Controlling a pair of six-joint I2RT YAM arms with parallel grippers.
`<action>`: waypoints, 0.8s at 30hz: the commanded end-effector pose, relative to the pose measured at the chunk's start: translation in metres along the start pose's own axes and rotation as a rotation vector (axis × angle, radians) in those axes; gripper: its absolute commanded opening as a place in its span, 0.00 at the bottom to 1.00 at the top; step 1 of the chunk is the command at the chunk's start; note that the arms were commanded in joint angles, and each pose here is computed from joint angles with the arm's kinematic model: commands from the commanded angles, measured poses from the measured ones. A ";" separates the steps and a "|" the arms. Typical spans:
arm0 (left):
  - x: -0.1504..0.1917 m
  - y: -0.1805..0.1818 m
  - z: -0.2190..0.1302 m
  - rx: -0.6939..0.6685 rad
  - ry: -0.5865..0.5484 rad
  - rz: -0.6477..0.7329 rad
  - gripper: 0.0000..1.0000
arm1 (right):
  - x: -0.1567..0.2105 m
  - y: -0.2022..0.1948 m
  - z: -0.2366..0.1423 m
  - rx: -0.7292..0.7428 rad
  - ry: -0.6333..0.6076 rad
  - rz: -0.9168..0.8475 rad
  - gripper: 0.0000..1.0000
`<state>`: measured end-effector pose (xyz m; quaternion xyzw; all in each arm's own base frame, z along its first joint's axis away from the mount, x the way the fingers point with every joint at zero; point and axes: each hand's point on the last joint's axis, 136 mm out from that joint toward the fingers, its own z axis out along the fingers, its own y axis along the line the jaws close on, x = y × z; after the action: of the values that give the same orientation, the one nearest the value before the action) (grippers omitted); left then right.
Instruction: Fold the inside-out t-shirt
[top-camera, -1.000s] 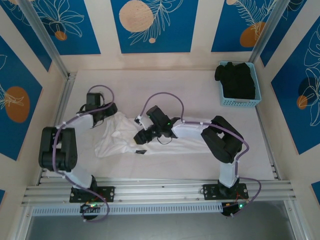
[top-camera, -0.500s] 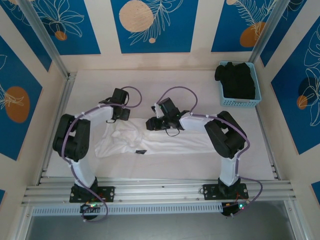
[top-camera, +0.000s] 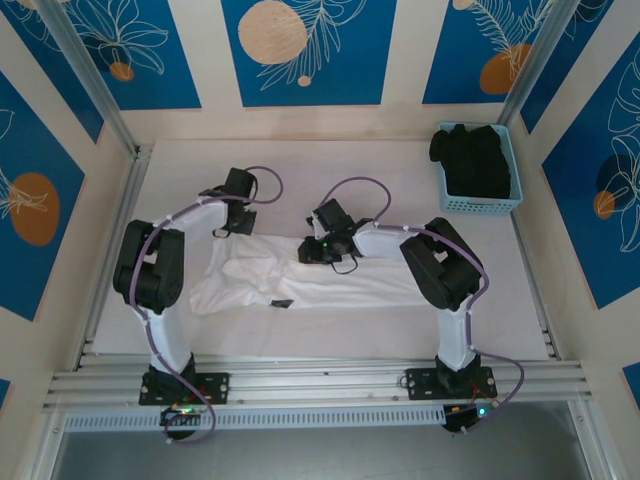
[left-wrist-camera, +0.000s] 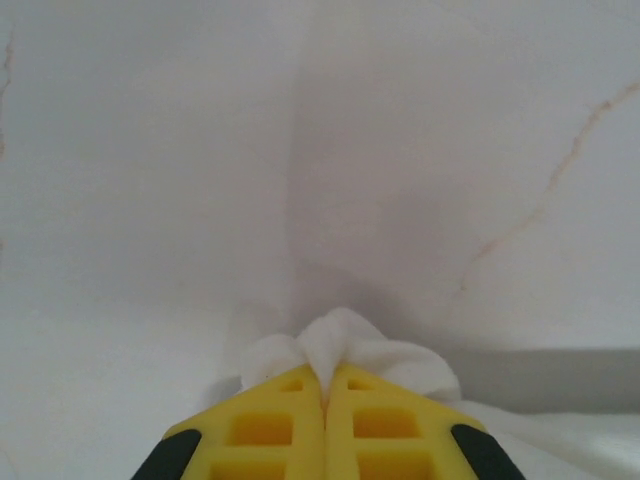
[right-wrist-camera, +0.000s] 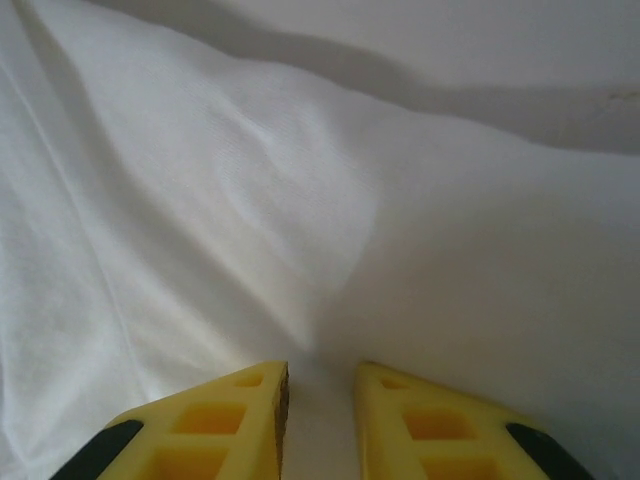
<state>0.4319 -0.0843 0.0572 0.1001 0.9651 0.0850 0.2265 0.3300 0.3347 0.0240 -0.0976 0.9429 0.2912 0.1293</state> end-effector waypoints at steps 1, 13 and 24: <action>-0.009 0.019 -0.004 0.056 -0.016 -0.147 0.00 | 0.021 -0.020 0.005 0.081 0.068 0.057 0.24; -0.009 0.037 0.004 0.414 -0.085 -0.586 0.09 | 0.033 -0.034 0.006 0.157 0.091 0.070 0.12; 0.007 0.085 0.003 0.344 -0.134 -0.745 0.35 | 0.035 -0.035 0.004 0.164 0.096 0.062 0.10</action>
<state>0.4356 -0.0104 0.0502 -0.1927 0.9340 -0.1647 0.2517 0.3308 0.3280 0.0189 -0.0807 0.9515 0.2654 0.1333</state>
